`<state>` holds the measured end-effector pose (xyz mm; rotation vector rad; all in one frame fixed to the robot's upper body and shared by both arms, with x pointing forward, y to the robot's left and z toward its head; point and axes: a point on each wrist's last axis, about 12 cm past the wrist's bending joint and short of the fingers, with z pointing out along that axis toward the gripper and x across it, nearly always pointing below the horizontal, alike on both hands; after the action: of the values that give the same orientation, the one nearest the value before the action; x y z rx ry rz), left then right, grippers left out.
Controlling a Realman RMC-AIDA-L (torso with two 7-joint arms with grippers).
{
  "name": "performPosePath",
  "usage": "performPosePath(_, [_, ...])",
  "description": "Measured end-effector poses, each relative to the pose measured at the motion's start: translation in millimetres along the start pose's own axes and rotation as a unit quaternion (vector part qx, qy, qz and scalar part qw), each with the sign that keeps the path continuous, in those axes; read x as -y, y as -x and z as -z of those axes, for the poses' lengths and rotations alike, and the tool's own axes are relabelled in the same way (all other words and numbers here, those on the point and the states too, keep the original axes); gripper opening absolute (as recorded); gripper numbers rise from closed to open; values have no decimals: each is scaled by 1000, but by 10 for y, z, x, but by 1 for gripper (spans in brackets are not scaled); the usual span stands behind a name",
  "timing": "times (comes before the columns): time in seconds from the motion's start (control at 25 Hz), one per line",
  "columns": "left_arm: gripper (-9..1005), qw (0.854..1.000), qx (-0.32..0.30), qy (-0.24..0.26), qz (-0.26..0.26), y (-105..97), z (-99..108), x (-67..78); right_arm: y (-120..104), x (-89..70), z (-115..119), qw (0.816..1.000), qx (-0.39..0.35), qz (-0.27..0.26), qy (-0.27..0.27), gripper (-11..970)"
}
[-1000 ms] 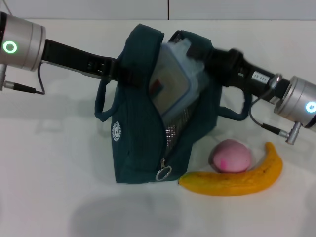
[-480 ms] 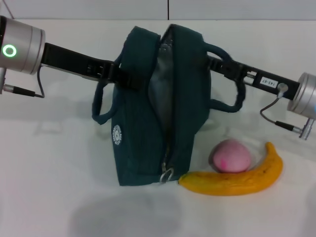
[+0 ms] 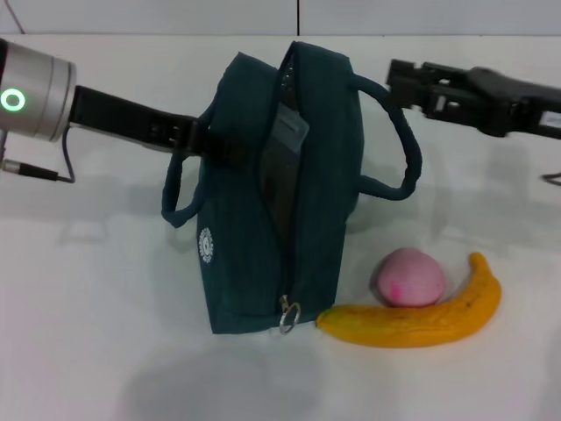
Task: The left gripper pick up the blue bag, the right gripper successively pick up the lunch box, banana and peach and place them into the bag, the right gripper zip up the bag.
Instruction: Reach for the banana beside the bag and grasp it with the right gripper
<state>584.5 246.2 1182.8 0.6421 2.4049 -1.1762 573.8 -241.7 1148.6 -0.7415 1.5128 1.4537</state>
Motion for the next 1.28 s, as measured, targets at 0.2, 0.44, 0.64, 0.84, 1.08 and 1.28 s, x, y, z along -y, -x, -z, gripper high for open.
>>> performPosePath(0.2, [66, 1000, 0, 0, 1, -9, 0, -4, 197, -72, 176, 993, -113, 29, -32, 576])
performPosePath(0.44, [66, 1000, 4, 1, 5, -8, 9, -11, 366, -324, 217, 940, -283, 117, -148, 635])
performPosePath(0.64, [66, 1000, 7, 3, 12, -46, 28, -38, 529, -614, 66, 888, -373, 178, -199, 636])
performPosePath(0.84, [67, 1000, 7, 2, 8, -15, 16, -21, 489, -641, -169, 855, -447, 173, -197, 637])
performPosePath(1.08, [67, 1000, 7, 1, 8, 1, 13, -12, 270, -600, -574, 814, -527, 179, -166, 638])
performPosePath(1.28, [68, 1000, 7, 2, 9, -7, 15, -17, 145, -596, -815, 800, -551, 196, -133, 639])
